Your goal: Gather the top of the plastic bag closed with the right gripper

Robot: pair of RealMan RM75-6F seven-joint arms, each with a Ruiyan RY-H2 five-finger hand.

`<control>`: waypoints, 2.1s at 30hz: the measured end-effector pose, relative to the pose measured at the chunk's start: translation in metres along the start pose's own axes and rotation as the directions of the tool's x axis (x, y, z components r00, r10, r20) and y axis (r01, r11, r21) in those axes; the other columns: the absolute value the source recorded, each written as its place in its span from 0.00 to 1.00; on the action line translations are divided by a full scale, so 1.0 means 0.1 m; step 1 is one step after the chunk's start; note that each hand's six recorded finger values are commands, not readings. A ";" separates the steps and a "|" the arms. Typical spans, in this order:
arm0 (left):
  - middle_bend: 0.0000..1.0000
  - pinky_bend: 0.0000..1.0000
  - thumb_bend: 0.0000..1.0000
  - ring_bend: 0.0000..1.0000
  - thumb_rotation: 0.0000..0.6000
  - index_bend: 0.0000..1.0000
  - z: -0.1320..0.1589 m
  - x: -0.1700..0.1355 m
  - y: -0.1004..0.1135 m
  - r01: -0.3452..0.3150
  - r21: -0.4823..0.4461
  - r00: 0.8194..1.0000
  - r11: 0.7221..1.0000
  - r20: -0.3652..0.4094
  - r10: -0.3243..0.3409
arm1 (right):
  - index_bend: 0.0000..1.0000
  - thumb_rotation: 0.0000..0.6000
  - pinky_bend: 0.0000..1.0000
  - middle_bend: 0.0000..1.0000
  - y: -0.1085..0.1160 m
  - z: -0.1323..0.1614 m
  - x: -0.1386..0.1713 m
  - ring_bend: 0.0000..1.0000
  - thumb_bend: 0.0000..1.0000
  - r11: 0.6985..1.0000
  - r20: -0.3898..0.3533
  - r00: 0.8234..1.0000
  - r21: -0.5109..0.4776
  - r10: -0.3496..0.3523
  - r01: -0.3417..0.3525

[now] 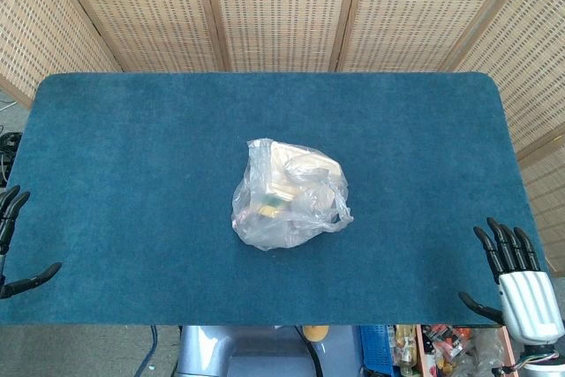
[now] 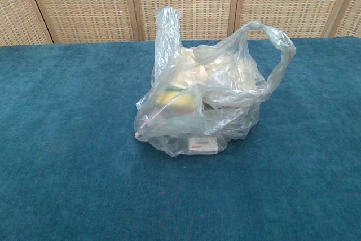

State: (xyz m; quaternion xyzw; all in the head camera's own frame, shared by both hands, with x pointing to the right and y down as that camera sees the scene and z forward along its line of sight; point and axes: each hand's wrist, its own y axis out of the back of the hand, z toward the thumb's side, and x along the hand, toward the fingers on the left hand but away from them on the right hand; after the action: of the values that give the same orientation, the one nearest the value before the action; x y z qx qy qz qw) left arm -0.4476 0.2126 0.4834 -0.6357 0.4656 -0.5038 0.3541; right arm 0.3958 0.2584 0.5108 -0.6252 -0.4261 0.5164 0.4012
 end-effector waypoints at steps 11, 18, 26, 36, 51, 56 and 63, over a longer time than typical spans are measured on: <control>0.00 0.00 0.15 0.00 1.00 0.00 -0.05 0.04 0.02 -0.015 0.004 1.000 1.000 -0.023 0.016 | 0.00 1.00 0.00 0.00 -0.18 0.22 -0.27 0.00 0.00 0.960 -0.187 0.973 -0.219 0.135 -0.176; 0.00 0.00 0.15 0.00 1.00 0.00 -0.06 0.11 -0.02 -0.009 0.018 0.999 1.000 -0.048 0.010 | 0.03 1.00 0.00 0.01 -0.27 0.54 -0.62 0.00 0.00 0.833 -0.378 0.887 -0.374 0.265 -0.408; 0.00 0.00 0.16 0.00 1.00 0.00 -0.07 0.18 -0.08 0.005 0.031 0.998 1.000 -0.060 -0.003 | 0.04 1.00 0.00 0.03 -0.37 0.87 -1.00 0.00 0.00 0.717 -0.500 0.779 -0.374 0.379 -0.589; 0.00 0.00 0.16 0.00 1.00 0.00 -0.11 0.26 -0.11 0.011 0.028 0.996 1.000 -0.088 -0.008 | 0.04 1.00 0.00 0.07 -0.59 1.02 -1.38 0.00 0.00 0.681 -0.471 0.765 -0.381 0.440 -0.626; 0.00 0.00 0.16 0.00 1.00 0.00 -0.14 0.35 -0.15 0.029 0.032 0.994 0.999 -0.107 -0.025 | 0.13 1.00 0.00 0.18 -0.69 1.27 -1.58 0.00 0.00 0.554 -0.500 0.743 -0.498 0.444 -0.667; 0.00 0.00 0.16 0.00 1.00 0.00 -0.14 0.35 -0.15 0.027 0.031 0.994 0.999 -0.109 -0.024 | 0.15 1.00 0.00 0.20 -0.63 1.46 -1.66 0.00 0.00 0.457 -0.537 0.727 -0.565 0.428 -0.687; 0.00 0.00 0.16 0.00 1.00 0.00 -0.15 0.35 -0.15 0.027 0.028 0.994 0.999 -0.108 -0.024 | 0.15 1.00 0.01 0.20 -0.64 1.59 -1.74 0.02 0.00 0.366 -0.552 0.701 -0.602 0.452 -0.710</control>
State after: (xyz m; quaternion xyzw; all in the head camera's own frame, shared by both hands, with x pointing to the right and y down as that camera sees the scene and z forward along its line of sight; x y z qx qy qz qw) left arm -0.4563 0.1839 0.5114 -0.6080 0.4684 -0.5488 0.3313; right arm 0.2130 0.1235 0.6012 -0.9116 -0.2884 0.2853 -0.0671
